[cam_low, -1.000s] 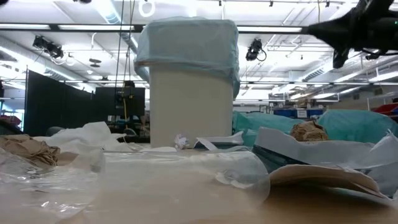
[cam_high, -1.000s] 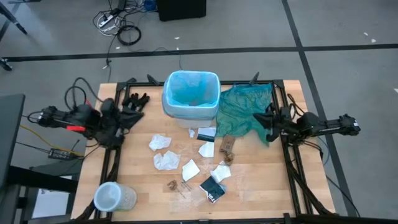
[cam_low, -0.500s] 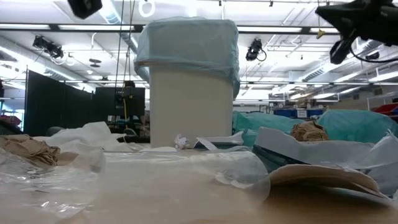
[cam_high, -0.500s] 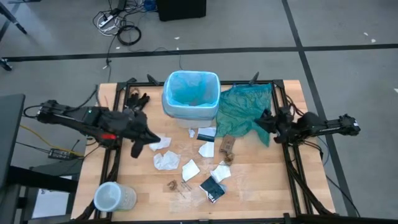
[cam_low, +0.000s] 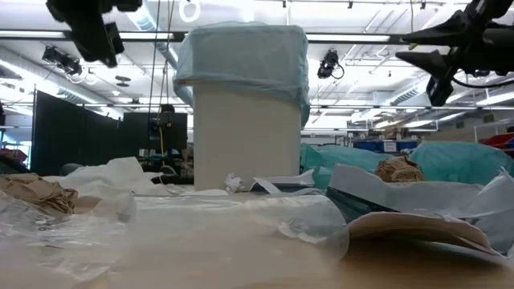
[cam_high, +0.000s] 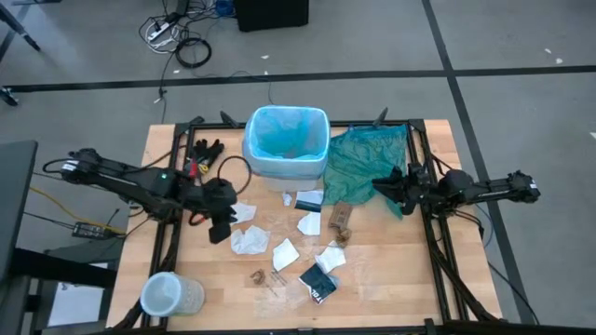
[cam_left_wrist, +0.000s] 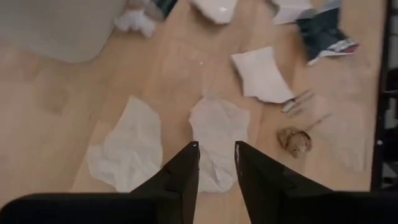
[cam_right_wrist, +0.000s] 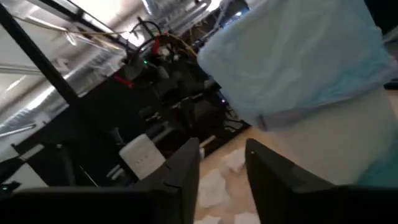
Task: Place trash/remove bag and relplace
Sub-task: Put the white napkin into the trash bin
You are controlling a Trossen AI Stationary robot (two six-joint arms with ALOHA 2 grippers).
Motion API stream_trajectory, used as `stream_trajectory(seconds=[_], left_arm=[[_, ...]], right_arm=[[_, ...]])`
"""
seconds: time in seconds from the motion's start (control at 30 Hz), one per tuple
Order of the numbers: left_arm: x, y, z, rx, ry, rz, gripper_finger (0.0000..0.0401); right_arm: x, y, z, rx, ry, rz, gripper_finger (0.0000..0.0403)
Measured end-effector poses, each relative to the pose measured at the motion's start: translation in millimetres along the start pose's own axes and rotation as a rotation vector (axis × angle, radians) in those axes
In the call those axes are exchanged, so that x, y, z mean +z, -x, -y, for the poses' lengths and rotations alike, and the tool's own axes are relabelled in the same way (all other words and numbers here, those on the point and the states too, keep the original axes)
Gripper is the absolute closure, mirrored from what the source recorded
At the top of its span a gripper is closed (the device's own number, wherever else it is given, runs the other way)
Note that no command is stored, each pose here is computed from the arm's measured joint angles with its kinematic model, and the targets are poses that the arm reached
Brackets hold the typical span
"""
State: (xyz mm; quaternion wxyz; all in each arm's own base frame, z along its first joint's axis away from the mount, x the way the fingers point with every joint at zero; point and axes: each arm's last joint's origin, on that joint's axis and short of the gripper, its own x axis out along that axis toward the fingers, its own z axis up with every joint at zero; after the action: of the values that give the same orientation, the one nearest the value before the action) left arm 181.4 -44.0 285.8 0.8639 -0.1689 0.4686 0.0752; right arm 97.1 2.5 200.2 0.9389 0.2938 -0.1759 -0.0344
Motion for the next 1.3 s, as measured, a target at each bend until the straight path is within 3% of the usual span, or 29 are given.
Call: stream_trajectory(seconds=[0.2, 0.37, 0.47, 0.6, 0.73, 0.87, 1.0, 1.3], left_arm=[[2.1, -13.1, 2.8, 0.038, 0.040, -0.037, 0.0279], [5.5, -12.5, 2.3, 0.084, 0.045, 0.030, 0.0279], [3.9, -12.0, -1.2, 0.159, 0.060, 0.045, 0.0279], [-0.7, -15.8, -4.3, 0.194, 0.060, 0.026, 0.0279], [-10.2, -24.8, -8.0, 0.191, 0.057, -0.036, 0.0279], [-23.1, -39.3, -15.8, 0.217, 0.050, -0.086, 0.0278], [-35.8, -57.1, -24.0, 0.176, 0.097, -0.137, 0.0269], [-45.3, -69.9, -32.6, 0.231, 0.154, -0.102, 0.0252]], right_arm=[[26.3, -15.6, -22.1, -0.103, 0.047, -0.230, 0.0251], [88.3, -41.9, -69.9, -0.004, 0.295, -0.211, 0.0262], [106.7, -55.2, -85.5, -0.036, 0.411, -0.333, 0.0268], [98.7, -68.6, -84.7, -0.178, 0.403, -0.607, 0.0272], [75.6, -80.8, -75.7, -0.248, 0.352, -0.763, 0.0262], [53.8, -92.9, -66.9, -0.287, 0.343, -0.848, 0.0240], [39.0, -102.0, -61.7, -0.306, 0.329, -0.917, 0.0210], [28.0, -110.4, -59.0, -0.294, 0.315, -0.961, 0.0173]])
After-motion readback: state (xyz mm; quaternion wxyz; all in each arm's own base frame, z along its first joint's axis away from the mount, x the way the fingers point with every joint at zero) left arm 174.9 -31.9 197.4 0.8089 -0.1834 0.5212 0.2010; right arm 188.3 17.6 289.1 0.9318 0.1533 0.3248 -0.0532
